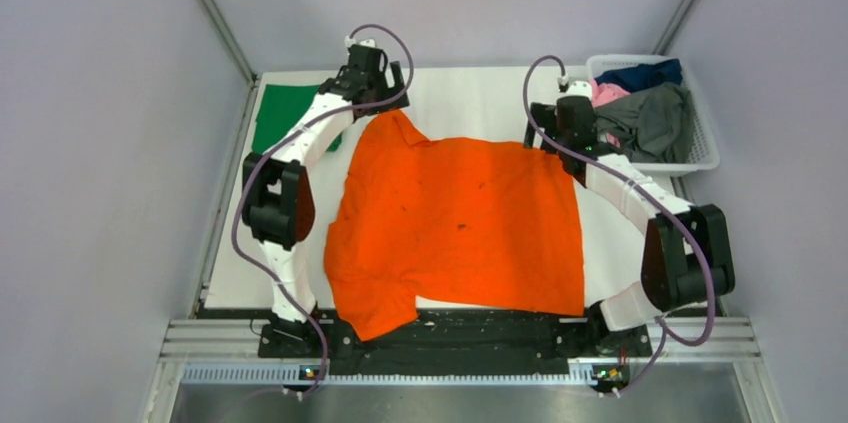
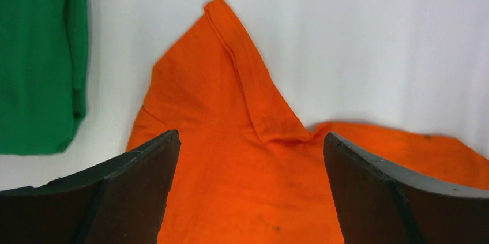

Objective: Fold and stack the t-shirts
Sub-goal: Flatten out the tshirt

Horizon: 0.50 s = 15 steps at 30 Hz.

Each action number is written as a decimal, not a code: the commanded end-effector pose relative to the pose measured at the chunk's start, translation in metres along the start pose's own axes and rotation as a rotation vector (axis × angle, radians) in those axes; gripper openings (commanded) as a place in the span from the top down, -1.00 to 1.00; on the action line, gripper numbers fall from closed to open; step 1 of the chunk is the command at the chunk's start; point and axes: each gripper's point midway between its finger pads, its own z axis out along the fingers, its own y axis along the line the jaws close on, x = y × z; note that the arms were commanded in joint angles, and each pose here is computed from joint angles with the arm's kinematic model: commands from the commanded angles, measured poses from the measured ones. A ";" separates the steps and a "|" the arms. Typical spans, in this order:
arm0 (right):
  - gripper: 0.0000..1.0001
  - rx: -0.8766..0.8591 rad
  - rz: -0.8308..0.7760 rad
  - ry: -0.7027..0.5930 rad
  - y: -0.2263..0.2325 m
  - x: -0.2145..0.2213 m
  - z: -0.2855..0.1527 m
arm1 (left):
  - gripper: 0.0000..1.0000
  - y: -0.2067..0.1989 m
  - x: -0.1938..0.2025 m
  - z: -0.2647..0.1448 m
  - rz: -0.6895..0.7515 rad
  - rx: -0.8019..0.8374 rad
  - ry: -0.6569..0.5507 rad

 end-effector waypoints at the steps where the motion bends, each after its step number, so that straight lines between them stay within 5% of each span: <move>1: -0.97 -0.223 0.085 0.056 0.036 0.031 -0.020 | -0.97 -0.028 0.024 -0.018 -0.080 0.190 0.027; 15: -0.97 -0.272 0.086 0.176 0.042 0.087 -0.009 | -0.98 -0.040 0.044 0.069 -0.187 0.193 0.053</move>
